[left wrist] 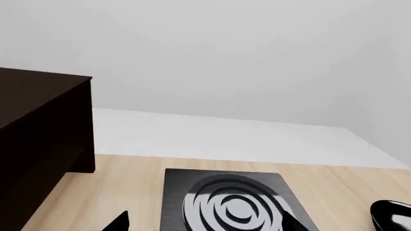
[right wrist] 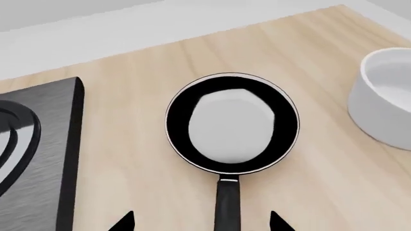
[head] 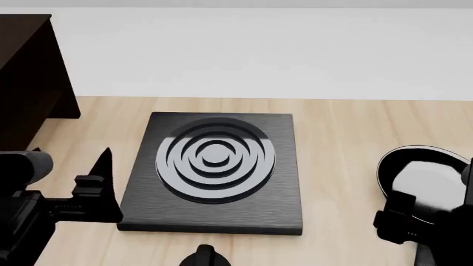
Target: Put the frying pan on the cabinet shelf.
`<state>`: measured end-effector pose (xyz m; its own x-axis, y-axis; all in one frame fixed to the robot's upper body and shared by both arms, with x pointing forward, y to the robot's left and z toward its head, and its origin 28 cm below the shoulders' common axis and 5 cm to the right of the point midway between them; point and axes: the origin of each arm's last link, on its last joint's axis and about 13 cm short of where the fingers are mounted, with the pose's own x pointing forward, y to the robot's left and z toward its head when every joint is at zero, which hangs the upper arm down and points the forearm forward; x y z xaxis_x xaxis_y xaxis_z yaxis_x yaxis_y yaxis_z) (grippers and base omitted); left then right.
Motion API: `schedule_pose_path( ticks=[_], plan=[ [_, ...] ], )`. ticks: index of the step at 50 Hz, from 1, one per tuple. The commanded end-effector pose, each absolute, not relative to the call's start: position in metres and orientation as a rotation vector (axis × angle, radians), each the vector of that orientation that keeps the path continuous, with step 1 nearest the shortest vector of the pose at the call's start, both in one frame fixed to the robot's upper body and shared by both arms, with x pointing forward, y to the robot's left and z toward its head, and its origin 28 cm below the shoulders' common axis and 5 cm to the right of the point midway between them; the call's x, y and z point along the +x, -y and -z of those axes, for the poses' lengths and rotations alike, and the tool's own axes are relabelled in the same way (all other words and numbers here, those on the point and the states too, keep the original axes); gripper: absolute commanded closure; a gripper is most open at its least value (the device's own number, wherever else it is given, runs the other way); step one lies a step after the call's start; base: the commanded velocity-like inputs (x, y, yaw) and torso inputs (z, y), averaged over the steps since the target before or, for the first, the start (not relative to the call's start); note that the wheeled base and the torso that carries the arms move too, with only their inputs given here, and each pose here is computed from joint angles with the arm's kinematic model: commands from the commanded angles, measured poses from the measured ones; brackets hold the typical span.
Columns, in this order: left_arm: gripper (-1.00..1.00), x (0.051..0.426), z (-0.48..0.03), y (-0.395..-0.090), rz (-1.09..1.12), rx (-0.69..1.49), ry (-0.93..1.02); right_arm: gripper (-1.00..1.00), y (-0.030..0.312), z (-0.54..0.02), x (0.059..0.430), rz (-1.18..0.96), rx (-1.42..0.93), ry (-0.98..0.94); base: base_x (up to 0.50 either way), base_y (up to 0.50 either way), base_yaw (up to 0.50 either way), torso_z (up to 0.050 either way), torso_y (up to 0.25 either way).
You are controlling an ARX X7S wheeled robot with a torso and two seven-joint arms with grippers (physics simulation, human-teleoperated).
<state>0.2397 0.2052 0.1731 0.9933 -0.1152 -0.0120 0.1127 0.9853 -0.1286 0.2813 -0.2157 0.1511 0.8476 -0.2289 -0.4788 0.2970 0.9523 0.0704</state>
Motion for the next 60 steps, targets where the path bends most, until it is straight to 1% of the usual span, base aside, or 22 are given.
schedule_pose_path(
  ticks=[1, 13, 29, 43, 56, 60],
  plan=[
    [-1.00, 0.239, -0.173, -0.205, 0.103, -0.113, -0.009, -1.00, 0.224, -0.141, 0.293, 0.332, 0.171, -0.529, 0.00, 0.00, 0.00, 0.000, 0.000],
    [-1.00, 0.240, -0.174, -0.207, 0.095, -0.116, -0.006, -1.00, 0.234, -0.126, 0.289, 0.362, 0.220, -0.577, 0.00, 0.00, 0.00, 0.000, 0.000],
    [-1.00, 0.239, -0.175, -0.206, 0.096, -0.116, -0.010, -1.00, 0.233, -0.106, 0.284, 0.355, 0.234, -0.640, 0.00, 0.00, 0.00, 0.000, 0.000],
    [-1.00, 0.239, -0.172, -0.206, 0.093, -0.110, -0.015, -1.00, 0.237, -0.106, 0.304, 0.327, 0.191, -0.690, 0.00, 0.00, 0.00, 0.000, 0.000],
    [-1.00, 0.241, -0.168, -0.206, 0.106, -0.116, 0.011, -1.00, 0.236, -0.109, 0.319, 0.315, 0.158, -0.701, 0.00, 0.00, 0.00, 0.000, 0.000],
    [-1.00, 0.242, -0.165, -0.206, 0.103, -0.089, 0.006, -1.00, 0.235, -0.110, 0.323, 0.310, 0.150, -0.704, 0.00, 0.00, 0.00, 0.000, 0.000]
  ],
)
